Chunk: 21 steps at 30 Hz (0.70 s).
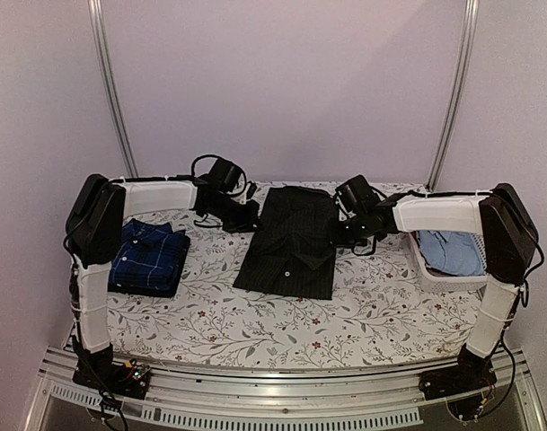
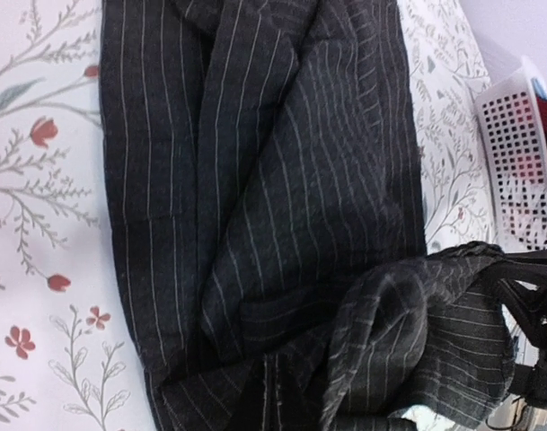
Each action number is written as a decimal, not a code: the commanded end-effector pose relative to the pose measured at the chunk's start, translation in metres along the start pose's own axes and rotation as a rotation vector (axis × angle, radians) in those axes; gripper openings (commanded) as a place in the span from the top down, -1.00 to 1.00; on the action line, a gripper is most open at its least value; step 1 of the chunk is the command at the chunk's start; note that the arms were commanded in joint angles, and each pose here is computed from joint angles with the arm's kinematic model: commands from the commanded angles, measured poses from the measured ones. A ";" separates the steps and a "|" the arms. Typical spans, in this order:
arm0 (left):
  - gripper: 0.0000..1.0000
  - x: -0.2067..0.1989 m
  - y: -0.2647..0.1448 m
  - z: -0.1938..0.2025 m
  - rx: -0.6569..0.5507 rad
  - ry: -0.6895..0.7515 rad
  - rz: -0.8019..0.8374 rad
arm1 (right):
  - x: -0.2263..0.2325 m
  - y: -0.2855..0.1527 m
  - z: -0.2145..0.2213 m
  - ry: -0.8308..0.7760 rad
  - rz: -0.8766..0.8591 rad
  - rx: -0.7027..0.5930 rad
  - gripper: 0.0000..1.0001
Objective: Fold and stack the long sleeve shirts
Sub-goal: Smooth out the 2/3-rectangle-folded shirt at the center of the board.
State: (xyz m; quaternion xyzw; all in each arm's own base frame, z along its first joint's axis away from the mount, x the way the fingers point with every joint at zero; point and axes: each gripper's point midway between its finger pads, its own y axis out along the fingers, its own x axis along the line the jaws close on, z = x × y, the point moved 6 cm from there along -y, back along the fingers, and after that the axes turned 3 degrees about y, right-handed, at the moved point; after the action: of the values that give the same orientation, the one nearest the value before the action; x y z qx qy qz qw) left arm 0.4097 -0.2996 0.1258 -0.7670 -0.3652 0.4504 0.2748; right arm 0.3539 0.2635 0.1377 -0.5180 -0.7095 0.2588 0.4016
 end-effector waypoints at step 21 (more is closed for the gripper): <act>0.02 -0.006 -0.040 0.048 0.044 0.052 0.019 | -0.014 -0.014 -0.010 0.014 -0.072 0.026 -0.04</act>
State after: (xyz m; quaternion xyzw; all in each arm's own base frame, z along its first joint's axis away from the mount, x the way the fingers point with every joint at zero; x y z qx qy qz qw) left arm 0.3699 -0.2699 0.1336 -0.7599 -0.3580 0.4563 0.2937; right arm 0.3772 0.2443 0.1338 -0.5144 -0.7007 0.2539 0.4242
